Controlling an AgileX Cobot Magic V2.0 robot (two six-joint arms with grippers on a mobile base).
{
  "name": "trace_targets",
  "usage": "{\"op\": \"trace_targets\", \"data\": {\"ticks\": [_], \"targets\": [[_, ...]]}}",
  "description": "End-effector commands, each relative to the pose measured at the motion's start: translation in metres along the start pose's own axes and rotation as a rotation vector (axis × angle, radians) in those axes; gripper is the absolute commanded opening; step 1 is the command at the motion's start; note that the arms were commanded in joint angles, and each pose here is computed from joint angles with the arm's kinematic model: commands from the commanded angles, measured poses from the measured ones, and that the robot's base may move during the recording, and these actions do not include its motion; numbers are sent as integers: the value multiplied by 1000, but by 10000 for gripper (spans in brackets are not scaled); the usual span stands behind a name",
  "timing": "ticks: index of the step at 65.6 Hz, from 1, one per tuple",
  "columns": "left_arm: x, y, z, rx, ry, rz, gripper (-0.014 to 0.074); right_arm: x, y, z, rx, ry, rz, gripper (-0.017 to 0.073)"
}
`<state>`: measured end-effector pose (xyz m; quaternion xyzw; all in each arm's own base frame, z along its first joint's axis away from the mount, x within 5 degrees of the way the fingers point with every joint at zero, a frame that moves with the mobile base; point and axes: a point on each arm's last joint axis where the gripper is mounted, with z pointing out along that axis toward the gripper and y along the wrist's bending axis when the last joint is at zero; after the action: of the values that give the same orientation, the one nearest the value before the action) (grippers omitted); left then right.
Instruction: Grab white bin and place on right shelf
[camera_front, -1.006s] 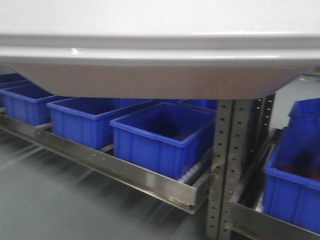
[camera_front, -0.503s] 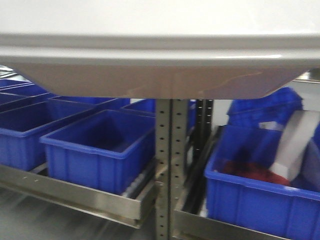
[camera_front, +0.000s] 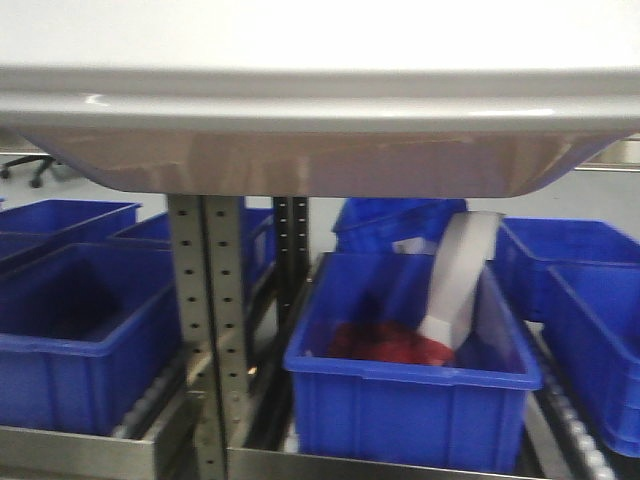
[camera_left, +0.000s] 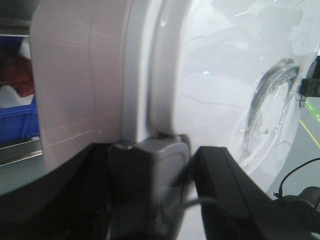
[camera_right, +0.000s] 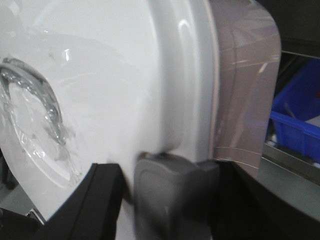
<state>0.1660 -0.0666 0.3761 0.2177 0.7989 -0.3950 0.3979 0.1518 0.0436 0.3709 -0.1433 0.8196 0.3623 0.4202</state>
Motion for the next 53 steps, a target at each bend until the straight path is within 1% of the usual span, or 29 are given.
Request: {"op": "trace_targets", "data": {"ticks": [1, 53], "targets": [[-12, -25, -6, 161, -80, 6, 208, -7, 26, -7, -192, -41, 1, 340], [-12, -25, -6, 161, -80, 6, 208, -7, 26, -7, -192, -41, 1, 340]]}}
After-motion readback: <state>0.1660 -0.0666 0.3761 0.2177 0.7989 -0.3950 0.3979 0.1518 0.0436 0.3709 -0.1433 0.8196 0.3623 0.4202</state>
